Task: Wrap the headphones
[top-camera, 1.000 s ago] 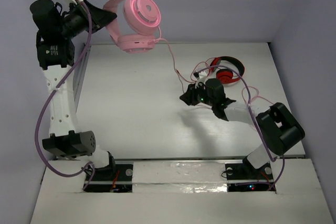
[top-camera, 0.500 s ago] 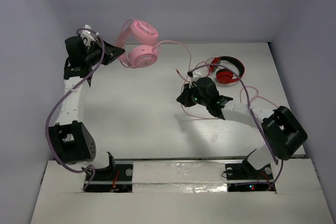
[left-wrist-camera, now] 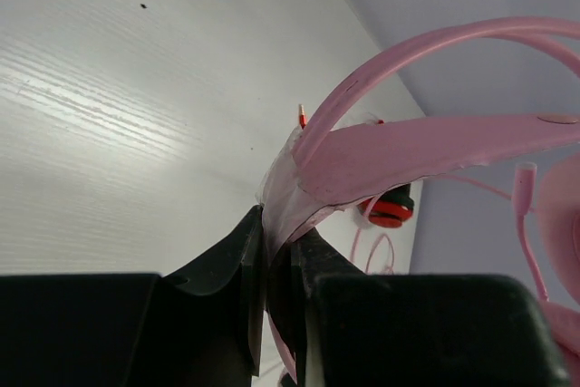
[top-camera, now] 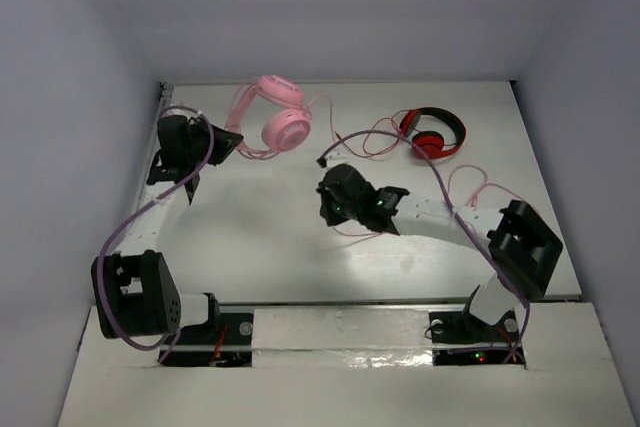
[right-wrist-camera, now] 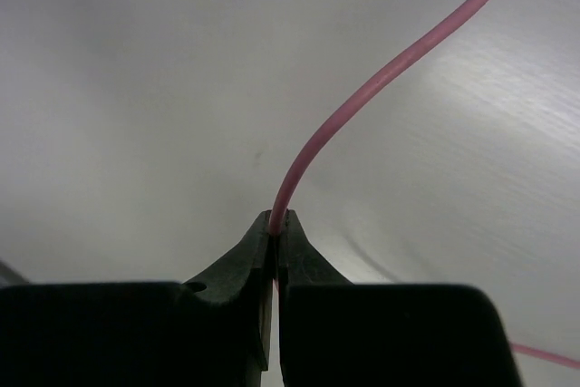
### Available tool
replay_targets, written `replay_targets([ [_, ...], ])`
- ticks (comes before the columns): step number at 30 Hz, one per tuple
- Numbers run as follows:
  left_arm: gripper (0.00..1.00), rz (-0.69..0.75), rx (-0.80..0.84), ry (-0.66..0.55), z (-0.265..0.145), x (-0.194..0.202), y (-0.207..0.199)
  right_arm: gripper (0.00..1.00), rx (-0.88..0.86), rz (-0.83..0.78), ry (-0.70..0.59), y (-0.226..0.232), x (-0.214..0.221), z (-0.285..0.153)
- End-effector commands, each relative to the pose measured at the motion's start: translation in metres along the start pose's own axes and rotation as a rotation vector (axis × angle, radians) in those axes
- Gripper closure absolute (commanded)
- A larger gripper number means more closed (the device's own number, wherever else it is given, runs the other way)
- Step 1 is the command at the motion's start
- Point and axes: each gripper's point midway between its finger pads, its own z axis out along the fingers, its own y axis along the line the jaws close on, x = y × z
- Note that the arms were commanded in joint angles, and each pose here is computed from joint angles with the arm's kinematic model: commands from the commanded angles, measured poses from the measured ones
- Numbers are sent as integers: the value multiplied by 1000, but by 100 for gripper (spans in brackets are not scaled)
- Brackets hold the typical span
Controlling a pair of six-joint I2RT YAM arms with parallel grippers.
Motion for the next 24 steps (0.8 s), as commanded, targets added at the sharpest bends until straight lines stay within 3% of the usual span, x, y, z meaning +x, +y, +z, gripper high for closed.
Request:
replay_targets([
  [1,100,8,109,-217,-15,-33,-51,100,-55,-107,1,55,4,-18],
  [2,100,10,84,-271,-17,-39,-51,100,-74,-127,1,67,6,-22],
  [8,100,35,45,-335,-16,-20,-56,100,-239,-242,-25,136,5,-55],
  [14,100,200,-39,-312,-8,19,-47,100,-370,-311,-100,163,-32,-107],
  [17,100,295,-24,-256,-4,46,-49,100,-378,-345,-152,169,-59,-129],
  [24,100,459,25,-196,-15,76,-47,100,-367,-290,-174,145,-107,-127],
])
